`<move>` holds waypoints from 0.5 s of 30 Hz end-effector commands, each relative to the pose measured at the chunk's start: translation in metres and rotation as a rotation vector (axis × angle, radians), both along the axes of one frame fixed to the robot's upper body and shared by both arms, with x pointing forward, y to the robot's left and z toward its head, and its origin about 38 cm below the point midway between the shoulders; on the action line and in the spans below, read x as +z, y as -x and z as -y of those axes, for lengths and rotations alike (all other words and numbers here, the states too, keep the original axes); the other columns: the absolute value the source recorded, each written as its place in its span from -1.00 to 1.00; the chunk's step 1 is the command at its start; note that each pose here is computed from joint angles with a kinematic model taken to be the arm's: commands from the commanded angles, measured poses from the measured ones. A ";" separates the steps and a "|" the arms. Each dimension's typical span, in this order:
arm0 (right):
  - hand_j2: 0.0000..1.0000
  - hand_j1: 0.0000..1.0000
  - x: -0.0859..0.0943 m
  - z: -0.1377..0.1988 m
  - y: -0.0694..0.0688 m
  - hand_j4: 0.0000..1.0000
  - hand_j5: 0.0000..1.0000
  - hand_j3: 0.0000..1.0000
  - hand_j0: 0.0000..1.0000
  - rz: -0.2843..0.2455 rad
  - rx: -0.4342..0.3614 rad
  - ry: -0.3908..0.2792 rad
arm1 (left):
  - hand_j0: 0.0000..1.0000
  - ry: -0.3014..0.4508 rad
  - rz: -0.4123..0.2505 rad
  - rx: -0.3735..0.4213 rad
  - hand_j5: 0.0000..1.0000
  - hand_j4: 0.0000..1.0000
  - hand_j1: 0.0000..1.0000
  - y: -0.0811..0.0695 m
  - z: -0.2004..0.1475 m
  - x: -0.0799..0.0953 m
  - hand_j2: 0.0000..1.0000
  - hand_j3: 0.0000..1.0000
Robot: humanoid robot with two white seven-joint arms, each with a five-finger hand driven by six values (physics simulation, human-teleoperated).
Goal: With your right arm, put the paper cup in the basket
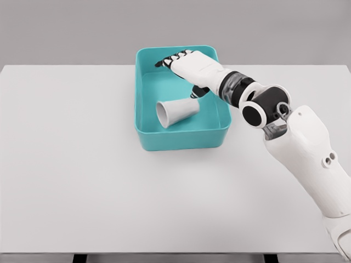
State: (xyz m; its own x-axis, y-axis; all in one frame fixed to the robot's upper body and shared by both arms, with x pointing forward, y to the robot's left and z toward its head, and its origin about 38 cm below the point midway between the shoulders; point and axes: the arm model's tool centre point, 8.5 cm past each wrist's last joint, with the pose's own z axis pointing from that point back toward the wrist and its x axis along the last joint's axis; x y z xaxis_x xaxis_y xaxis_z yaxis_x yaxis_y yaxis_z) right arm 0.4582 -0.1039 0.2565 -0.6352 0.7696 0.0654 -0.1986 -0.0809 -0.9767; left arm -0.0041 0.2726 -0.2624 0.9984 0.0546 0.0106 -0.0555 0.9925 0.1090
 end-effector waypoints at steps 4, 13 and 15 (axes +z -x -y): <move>1.00 1.00 0.044 0.062 0.006 1.00 1.00 1.00 1.00 -0.095 0.052 -0.365 | 1.00 0.000 0.000 0.000 1.00 1.00 1.00 0.000 0.000 0.000 1.00 1.00; 1.00 1.00 0.057 0.202 0.035 1.00 1.00 1.00 1.00 -0.215 0.218 -0.996 | 1.00 0.000 0.000 0.000 1.00 1.00 1.00 0.000 0.000 0.000 1.00 1.00; 1.00 1.00 0.023 0.214 0.037 1.00 1.00 1.00 1.00 -0.265 0.118 -0.947 | 1.00 0.000 0.000 0.000 1.00 1.00 1.00 0.000 0.000 0.000 1.00 1.00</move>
State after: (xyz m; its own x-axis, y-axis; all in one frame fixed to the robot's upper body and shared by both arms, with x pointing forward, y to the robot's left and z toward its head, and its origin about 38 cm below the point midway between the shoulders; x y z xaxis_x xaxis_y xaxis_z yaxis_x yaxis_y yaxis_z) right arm 0.4191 -0.3053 0.2650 -0.5669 0.2845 0.7731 -0.4804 0.6483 -0.5908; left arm -0.0040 0.2726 -0.2624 0.9984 0.0547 0.0108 -0.0556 0.9925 0.1086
